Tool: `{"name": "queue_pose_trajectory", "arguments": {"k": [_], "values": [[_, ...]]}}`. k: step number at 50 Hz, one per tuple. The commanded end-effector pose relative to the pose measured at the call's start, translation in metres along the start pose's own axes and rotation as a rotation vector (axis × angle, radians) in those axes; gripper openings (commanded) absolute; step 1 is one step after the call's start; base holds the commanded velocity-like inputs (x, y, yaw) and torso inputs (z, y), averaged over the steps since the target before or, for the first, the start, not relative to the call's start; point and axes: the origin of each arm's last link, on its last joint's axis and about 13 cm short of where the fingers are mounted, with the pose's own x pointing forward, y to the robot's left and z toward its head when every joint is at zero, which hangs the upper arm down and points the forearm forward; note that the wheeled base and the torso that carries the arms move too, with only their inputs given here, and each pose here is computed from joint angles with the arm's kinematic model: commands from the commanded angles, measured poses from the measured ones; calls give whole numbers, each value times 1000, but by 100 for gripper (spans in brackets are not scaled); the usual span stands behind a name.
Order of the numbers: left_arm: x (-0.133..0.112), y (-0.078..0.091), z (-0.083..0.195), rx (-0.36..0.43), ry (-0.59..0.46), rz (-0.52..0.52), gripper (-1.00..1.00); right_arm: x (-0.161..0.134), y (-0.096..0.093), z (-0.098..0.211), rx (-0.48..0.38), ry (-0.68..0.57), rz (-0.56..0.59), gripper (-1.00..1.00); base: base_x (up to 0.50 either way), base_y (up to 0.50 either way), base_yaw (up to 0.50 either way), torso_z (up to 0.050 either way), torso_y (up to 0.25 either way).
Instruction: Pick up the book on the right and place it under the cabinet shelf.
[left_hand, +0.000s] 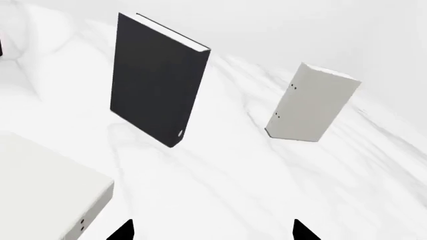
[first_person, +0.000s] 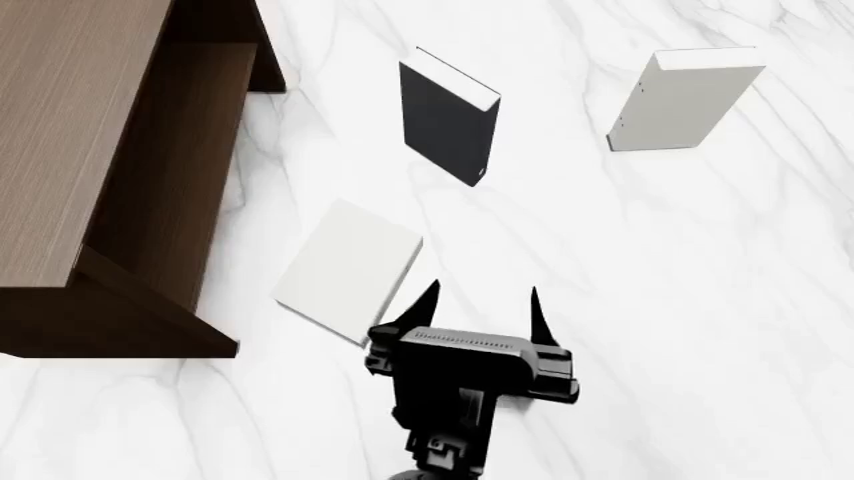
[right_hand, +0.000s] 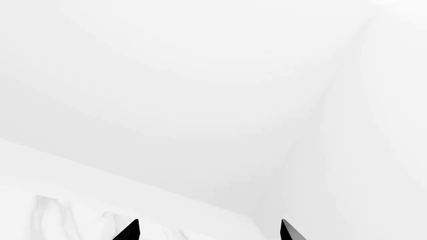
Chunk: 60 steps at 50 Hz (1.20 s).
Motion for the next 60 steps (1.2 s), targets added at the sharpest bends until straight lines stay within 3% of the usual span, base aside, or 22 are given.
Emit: {"name": "queue_pose_trajectory", "arguments": {"k": [1,25,43,60], "values": [[8,2,-23,-1,24,60,100,0,-1,2,-3,-4,6,100,0,0,0,0,0],[28,11,-52,18,-32,74,100,-6,-3,1,22,5,38,100,0,0,0,0,0],[40,24,-74,13,-52,83,100,-9,-4,4,47,7,65,100,0,0,0,0,0],[45,41,-87,54,-89,105,100,-11,-2,6,49,6,90,100,0,0,-2,0,-3]]}}
